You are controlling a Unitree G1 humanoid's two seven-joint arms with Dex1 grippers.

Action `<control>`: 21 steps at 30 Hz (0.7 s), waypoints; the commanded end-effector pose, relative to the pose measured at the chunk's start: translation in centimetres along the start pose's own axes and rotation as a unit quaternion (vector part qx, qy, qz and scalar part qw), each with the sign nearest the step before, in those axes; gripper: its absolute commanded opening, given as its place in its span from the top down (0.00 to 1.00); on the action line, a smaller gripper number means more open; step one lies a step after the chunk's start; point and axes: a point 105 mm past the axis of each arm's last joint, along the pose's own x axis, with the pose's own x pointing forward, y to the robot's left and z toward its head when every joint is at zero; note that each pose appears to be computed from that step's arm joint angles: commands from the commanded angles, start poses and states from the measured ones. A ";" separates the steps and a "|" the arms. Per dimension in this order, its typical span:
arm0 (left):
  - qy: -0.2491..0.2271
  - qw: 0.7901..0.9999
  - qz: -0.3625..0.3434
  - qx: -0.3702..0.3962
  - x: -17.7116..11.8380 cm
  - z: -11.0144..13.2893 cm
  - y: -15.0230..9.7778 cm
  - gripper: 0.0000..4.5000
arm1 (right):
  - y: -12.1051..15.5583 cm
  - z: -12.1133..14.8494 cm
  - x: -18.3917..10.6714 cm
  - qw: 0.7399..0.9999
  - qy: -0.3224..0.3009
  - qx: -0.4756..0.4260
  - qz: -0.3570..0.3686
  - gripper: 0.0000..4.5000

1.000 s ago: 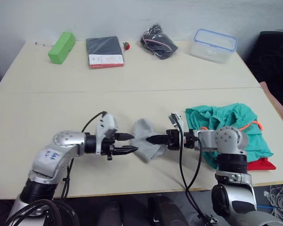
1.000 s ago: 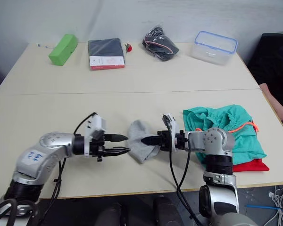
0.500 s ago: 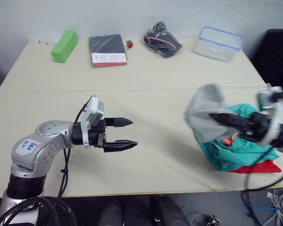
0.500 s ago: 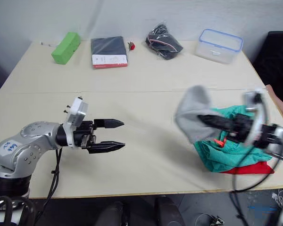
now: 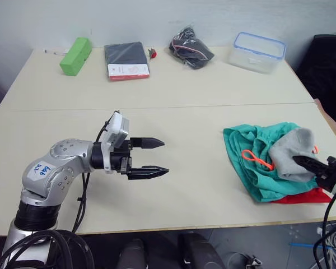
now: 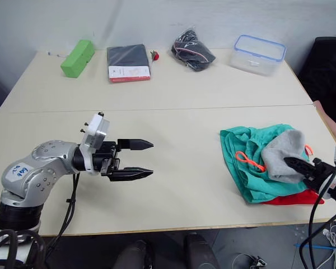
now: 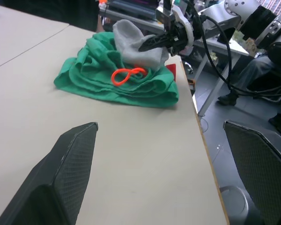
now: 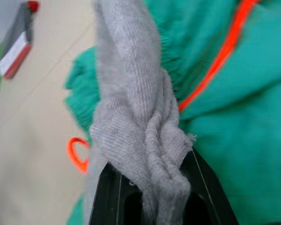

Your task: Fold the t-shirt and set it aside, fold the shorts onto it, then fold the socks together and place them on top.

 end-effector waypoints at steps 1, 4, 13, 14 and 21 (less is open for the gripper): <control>0.002 1.000 -0.006 0.011 -0.1 0.6 -0.6 0.00 | -1.0 0.0 0.1 1.000 -0.001 -0.027 -0.004 0.60; -0.004 1.000 -0.013 -0.003 -0.3 0.8 -0.8 0.00 | -2.1 0.2 -0.8 0.996 0.005 -0.082 -0.024 0.37; -0.013 1.000 -0.011 -0.011 -1.2 1.4 -0.6 0.00 | -3.4 5.6 -8.1 0.936 0.034 -0.345 -0.056 0.01; -0.015 1.000 -0.009 -0.012 -1.6 1.6 -0.5 0.00 | -3.0 6.5 -9.3 0.918 0.047 -0.390 -0.047 0.01; -0.001 1.000 0.014 -0.008 -4.2 2.4 -0.6 0.00 | 0.1 10.4 -12.8 0.870 0.089 -0.485 0.012 0.01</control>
